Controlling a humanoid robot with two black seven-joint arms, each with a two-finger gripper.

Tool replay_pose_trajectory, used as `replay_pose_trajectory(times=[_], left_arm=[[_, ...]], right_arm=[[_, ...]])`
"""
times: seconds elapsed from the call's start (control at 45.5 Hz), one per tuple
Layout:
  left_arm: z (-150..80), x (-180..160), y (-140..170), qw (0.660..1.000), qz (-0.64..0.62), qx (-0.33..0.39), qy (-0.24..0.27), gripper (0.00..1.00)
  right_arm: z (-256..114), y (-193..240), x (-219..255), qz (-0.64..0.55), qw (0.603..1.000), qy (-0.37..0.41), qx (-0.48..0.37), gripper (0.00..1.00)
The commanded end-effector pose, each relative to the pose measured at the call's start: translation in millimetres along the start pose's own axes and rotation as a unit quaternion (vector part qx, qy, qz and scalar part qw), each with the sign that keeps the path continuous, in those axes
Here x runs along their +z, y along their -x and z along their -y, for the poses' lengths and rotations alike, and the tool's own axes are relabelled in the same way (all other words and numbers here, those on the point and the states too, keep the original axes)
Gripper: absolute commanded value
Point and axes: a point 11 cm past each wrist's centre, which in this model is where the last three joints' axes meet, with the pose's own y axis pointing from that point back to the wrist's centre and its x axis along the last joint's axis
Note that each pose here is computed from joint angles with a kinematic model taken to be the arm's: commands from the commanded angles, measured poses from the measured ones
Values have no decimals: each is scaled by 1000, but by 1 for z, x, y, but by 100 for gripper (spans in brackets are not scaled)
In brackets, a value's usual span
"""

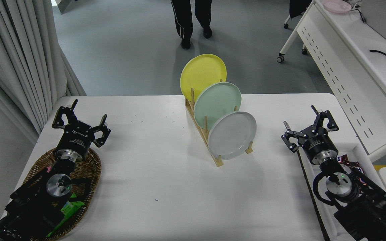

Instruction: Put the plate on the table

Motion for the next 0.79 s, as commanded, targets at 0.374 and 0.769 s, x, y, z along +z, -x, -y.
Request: replay_pose_trajectory(times=[0.374,0.769], left_arm=[[0,0,0,1000,0,0,0,100],[0,0,0,1000,0,0,0,100]], right_arm=[[-2,-3,2,-4,1000,4,3,100],[-2,-4,3,-7,1000,7,8,100]])
